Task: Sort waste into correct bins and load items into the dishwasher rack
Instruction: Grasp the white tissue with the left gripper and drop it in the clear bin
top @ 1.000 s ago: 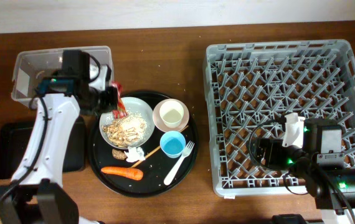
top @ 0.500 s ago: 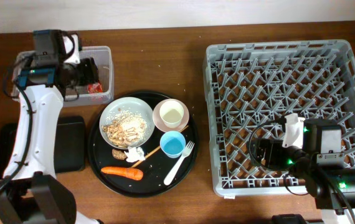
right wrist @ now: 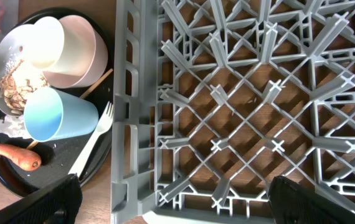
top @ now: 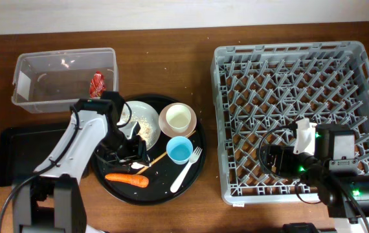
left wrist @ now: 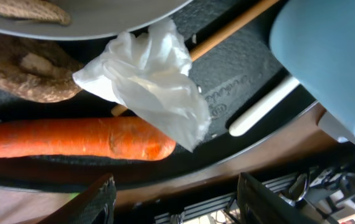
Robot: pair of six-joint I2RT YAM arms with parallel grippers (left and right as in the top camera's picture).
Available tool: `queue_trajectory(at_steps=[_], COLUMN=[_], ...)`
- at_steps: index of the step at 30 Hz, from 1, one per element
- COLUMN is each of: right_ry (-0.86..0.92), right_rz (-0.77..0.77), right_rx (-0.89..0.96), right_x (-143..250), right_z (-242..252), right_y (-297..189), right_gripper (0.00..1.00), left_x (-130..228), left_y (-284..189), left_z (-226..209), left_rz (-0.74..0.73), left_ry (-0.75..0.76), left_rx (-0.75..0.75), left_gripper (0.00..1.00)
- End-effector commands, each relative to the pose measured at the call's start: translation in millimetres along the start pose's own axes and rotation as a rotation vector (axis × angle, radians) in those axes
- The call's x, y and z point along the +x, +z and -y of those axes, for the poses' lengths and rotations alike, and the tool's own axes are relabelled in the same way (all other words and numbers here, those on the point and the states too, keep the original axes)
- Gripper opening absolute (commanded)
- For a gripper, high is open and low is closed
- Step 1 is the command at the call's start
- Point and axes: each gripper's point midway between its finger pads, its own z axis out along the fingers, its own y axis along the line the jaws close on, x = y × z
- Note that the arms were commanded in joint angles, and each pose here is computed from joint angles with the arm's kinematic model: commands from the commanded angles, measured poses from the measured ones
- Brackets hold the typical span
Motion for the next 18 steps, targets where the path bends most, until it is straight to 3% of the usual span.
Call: queue_trajectory(at_steps=[1,3,7,9,13,18], right_ry=[-0.005,-0.005,-0.004,-0.004,-0.004,-0.004], right_rz=[0.018,0.018,0.018,0.018,0.018,0.017], right_rx=[0.003,0.003,0.003,0.003,0.003,0.003], right_x=[-5.5,-5.5,-5.3,-5.3,-5.3,-5.2], right_z=[-1.7,-1.7,-1.7,-1.7,-1.7,-1.7], right_y=[-3.7,-3.7,-3.7,-3.7,-3.7,-3.7], right_gripper=[0.98,0.98,0.98,0.98,0.98,0.98], left_x=[-1.4,-13.4,-17.8,-17.6,-11.9,-11.9], left_y=[9.0,8.8,8.7,9.3,15.0,15.3], left_z=[0.0,1.5,2.2,2.0,-1.0,-1.1], left_rz=[0.023,0.071,0.088,0.088,0.066,0.067], left_ry=[-0.032,-0.035,-0.063,-0.063,-0.075,-0.075], left_rx=[0.018,0.026,0.03,0.03,0.027,0.027], left_gripper=[0.58,0.45,0.4,0.25,0.22,0.05])
